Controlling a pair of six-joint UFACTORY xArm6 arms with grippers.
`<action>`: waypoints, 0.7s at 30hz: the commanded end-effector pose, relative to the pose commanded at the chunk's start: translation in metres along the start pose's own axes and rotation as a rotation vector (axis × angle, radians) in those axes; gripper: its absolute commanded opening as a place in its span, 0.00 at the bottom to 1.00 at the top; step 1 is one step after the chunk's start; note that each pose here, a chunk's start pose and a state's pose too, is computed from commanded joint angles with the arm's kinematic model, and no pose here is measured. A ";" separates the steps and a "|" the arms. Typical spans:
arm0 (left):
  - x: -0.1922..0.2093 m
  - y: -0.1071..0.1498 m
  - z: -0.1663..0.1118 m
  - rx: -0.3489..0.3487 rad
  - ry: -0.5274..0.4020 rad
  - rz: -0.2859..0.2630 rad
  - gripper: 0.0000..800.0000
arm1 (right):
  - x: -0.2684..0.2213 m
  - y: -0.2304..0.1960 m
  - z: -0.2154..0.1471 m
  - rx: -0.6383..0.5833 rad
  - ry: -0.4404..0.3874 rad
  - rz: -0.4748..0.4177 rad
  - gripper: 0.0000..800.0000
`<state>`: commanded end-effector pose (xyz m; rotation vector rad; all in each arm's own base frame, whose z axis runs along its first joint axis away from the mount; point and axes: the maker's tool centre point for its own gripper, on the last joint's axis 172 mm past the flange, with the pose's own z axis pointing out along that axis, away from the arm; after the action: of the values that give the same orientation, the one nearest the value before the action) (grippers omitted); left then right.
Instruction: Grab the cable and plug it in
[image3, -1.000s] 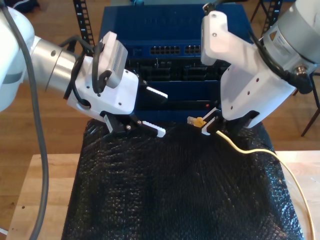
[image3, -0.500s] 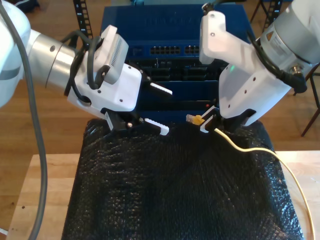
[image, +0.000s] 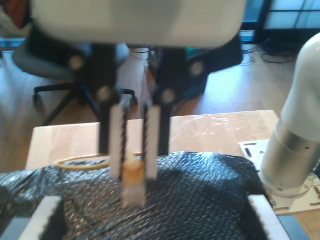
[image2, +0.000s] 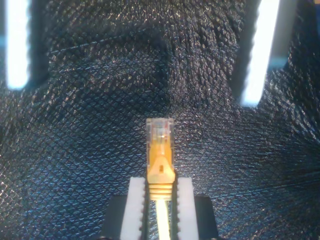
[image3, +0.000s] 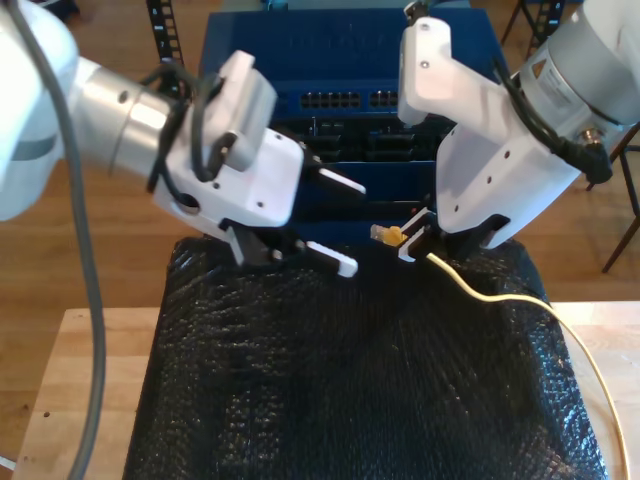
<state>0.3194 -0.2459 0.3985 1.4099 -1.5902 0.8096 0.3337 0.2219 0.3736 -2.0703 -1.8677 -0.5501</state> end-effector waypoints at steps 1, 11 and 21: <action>0.000 0.000 0.001 0.000 -0.001 -0.002 1.00 | 0.000 0.000 0.000 0.000 0.000 0.000 0.01; -0.002 -0.001 0.003 0.000 -0.002 -0.007 1.00 | 0.004 0.008 -0.004 -0.029 0.013 0.001 0.01; 0.000 -0.019 -0.003 0.076 -0.003 -0.001 1.00 | 0.006 0.008 -0.004 -0.030 0.016 -0.002 0.01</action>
<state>0.3387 -0.2467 0.3988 1.4657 -1.5755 0.8764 0.3416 0.2245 0.3801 -2.0771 -1.8642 -0.5966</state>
